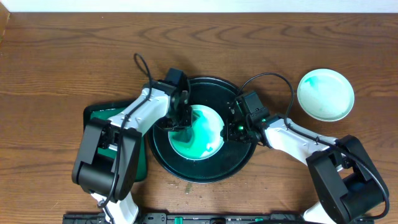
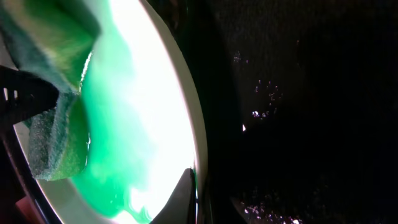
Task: Clean dirty plates on tray and stack at the side
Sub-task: 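Scrub the last plate with the sponge while right gripper holds it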
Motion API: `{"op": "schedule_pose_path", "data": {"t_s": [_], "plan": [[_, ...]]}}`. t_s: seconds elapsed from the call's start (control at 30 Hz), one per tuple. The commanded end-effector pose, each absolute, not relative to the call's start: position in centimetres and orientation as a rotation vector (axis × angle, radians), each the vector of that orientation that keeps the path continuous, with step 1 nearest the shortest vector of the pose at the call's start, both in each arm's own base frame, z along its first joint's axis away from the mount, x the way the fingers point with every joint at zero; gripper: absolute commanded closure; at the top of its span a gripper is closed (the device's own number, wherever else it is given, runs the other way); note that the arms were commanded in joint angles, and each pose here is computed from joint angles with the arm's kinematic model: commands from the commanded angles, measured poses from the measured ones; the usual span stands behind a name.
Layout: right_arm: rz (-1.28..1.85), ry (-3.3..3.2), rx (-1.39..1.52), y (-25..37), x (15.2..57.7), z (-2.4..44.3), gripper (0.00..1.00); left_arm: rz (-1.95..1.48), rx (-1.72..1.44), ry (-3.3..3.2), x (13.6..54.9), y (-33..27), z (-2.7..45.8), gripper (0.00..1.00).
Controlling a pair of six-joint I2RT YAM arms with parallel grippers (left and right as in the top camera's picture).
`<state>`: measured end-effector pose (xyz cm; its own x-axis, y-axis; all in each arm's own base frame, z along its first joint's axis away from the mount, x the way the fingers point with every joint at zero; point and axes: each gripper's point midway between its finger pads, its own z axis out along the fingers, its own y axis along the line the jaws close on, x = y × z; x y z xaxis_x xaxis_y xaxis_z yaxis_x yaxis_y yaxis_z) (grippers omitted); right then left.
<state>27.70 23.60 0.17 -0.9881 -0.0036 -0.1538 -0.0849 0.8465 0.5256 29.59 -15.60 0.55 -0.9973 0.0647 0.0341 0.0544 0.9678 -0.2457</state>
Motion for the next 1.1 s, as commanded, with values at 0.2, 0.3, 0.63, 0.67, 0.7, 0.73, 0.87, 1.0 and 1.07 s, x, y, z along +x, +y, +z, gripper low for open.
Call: {"op": "schedule_pose_path", "data": {"t_s": [0.2,0.3,0.63,0.67,0.7,0.73,0.87,1.0,1.07], "plan": [[0.774,2.905,-0.099,23.3,27.1,-0.9,0.99,0.575,-0.808,-2.970,28.4,-21.4,-0.5,0.93],[0.773,2.905,-0.099,23.3,27.1,-0.9,0.99,0.621,-0.921,-2.968,28.8,-22.2,0.6,0.93],[0.772,2.908,-0.099,23.3,27.0,-0.9,0.99,0.706,-1.177,-2.941,29.6,-23.2,1.7,0.93],[0.772,2.909,-0.099,23.3,27.0,-0.9,0.99,0.697,-1.181,-2.958,30.1,-23.2,1.7,0.93],[0.772,2.909,-0.099,23.3,27.0,-0.9,0.99,0.681,-1.180,-2.976,30.5,-23.0,1.7,0.93],[0.771,2.909,-0.098,23.3,27.0,-0.9,0.99,0.659,-1.180,-2.997,31.0,-22.7,1.6,0.93],[0.770,2.912,-0.098,23.3,27.0,-1.0,0.99,0.607,-1.178,-3.083,33.4,-21.2,1.6,0.93],[0.770,2.912,-0.098,23.3,26.9,-1.0,0.99,0.606,-1.102,-3.155,35.3,-19.3,1.8,0.93],[0.770,2.912,-0.098,23.3,26.9,-1.0,0.99,0.599,-1.053,-3.174,35.8,-18.2,1.8,0.93]]}}
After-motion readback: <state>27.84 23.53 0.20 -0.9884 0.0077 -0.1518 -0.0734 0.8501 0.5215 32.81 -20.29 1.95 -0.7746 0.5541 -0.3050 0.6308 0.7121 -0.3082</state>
